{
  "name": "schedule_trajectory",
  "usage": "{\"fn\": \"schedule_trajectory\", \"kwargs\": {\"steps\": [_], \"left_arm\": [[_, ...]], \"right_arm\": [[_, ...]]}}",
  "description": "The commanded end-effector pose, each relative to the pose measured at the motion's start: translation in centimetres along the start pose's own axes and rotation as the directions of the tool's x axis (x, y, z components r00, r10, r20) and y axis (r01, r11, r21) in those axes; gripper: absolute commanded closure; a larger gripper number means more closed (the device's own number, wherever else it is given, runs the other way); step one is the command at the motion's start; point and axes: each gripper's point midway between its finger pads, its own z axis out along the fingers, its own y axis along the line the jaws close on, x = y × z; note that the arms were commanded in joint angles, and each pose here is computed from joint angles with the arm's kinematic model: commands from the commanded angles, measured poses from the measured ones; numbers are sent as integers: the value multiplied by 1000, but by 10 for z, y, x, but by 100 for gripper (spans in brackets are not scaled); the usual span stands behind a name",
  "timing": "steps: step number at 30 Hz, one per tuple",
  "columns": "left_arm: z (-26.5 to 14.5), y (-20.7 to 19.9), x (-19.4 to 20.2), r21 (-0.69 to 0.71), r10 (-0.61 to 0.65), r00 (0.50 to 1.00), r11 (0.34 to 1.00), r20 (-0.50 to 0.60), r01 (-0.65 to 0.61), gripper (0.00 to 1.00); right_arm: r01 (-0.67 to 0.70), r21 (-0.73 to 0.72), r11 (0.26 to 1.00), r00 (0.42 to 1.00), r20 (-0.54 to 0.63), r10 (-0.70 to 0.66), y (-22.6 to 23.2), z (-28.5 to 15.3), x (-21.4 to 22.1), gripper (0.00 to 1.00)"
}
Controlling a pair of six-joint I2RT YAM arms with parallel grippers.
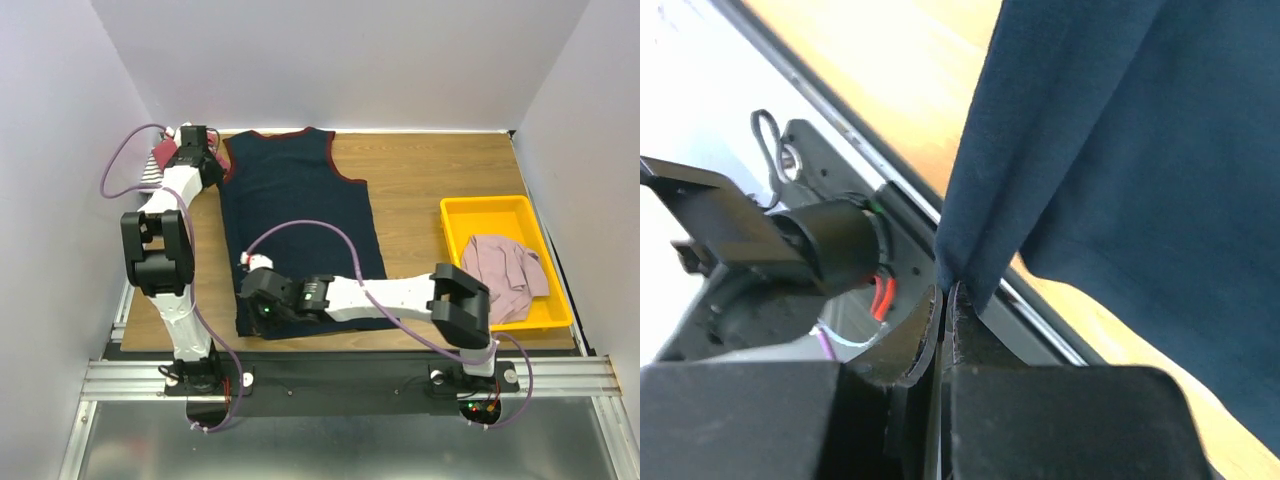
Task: Fold and stack the tank tops
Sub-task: Fold the tank top
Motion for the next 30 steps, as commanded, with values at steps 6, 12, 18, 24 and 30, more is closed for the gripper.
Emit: {"fn": "schedule_trajectory", "kwargs": {"steps": [6, 12, 18, 24, 30], "left_arm": [[-6, -93, -7, 164, 15, 999, 986, 49, -23, 100], [9, -129, 22, 194, 49, 999, 980, 9, -50, 100], [14, -153, 38, 217, 68, 998, 974, -3, -66, 100], [18, -166, 58, 228, 102, 994, 969, -25, -94, 100], [8, -174, 61, 263, 129, 991, 957, -21, -119, 72]], "right_arm": [[-131, 23, 991, 982, 141, 127, -38, -43, -16, 100], [-210, 49, 976, 964, 178, 199, -74, -59, -6, 100], [-255, 87, 963, 952, 198, 234, -101, -68, 10, 100], [-284, 93, 954, 947, 185, 264, -114, -67, 25, 99], [-300, 95, 949, 939, 205, 277, -123, -76, 31, 64]]}}
